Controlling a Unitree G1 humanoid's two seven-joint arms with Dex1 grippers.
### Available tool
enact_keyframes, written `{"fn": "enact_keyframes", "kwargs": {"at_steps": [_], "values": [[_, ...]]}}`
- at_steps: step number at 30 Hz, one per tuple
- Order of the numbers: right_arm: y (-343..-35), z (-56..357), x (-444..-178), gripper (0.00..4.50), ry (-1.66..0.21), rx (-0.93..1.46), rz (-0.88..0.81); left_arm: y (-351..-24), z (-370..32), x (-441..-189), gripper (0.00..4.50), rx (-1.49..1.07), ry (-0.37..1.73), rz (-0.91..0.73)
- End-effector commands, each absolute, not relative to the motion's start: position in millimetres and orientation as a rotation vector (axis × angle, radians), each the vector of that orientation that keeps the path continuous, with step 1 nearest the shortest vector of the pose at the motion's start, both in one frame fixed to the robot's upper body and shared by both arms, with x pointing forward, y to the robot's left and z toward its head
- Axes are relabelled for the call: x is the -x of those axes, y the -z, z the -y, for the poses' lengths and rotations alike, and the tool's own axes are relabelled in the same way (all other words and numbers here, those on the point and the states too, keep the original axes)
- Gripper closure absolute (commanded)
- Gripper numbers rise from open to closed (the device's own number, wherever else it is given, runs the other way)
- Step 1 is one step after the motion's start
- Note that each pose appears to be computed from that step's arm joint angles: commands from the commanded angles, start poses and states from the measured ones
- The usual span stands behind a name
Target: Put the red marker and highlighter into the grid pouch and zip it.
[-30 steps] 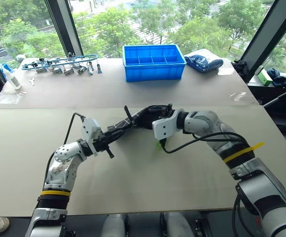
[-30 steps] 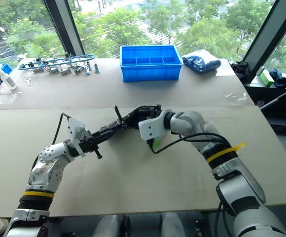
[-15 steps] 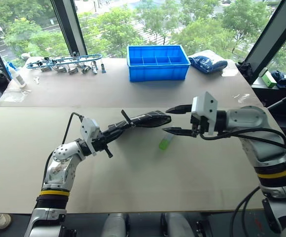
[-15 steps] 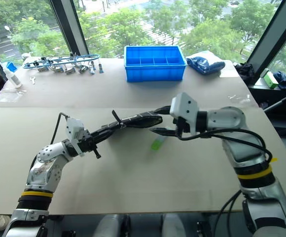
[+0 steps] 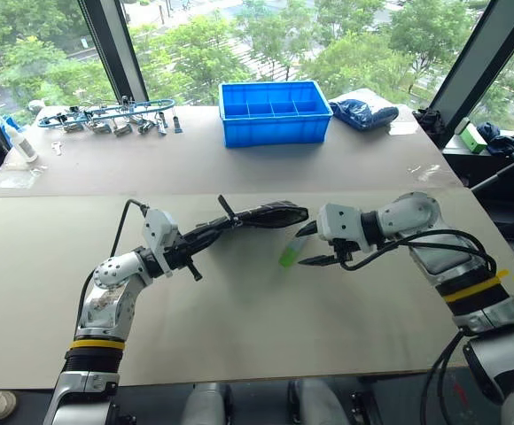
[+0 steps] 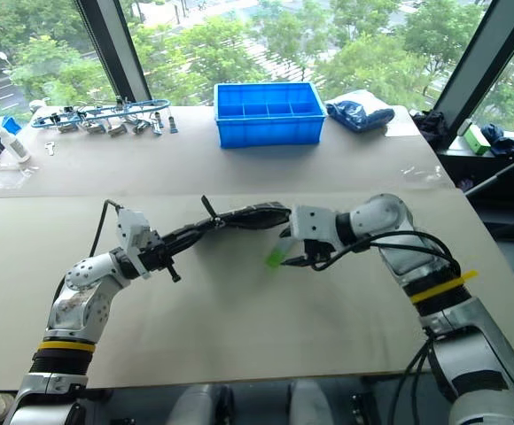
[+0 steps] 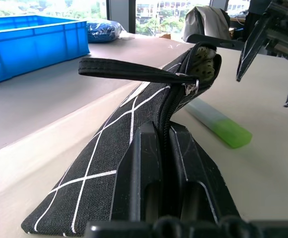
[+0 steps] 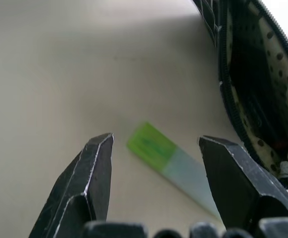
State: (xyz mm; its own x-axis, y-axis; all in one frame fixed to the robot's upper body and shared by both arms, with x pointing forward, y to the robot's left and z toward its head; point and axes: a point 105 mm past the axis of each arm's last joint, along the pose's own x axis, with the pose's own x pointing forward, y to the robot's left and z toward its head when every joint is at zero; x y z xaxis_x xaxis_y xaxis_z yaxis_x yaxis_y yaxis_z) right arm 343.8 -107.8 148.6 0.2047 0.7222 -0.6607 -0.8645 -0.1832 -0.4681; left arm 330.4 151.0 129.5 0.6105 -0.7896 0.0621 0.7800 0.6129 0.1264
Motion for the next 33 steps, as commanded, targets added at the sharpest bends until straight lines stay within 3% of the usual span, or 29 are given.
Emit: {"fn": "enact_keyframes", "kwargs": {"at_steps": [1,5,16,26,33], "values": [[-143.8,122.0,-355.8,1.46,-1.467,1.162,-0.245,-142.8,-153.4,-328.2,4.50,-0.107,0.883,0.178],[-142.6,123.5,-370.0,1.46,-1.485,1.248,-0.288,-140.1,-155.7,-324.3,4.50,-0.106,0.863,0.173],[-163.3,87.0,-390.7,1.46,-1.503,1.354,-0.189,-139.0,-161.8,-320.0,4.50,-0.109,0.819,0.175],[-112.4,92.5,-375.9,1.46,-1.654,1.527,-0.336,-140.1,-162.9,-317.7,4.50,-0.104,0.789,0.189],[-100.2,93.1,-377.2,1.46,-1.657,1.590,-0.391,-139.8,-166.5,-313.0,4.50,-0.106,0.763,0.192]]}}
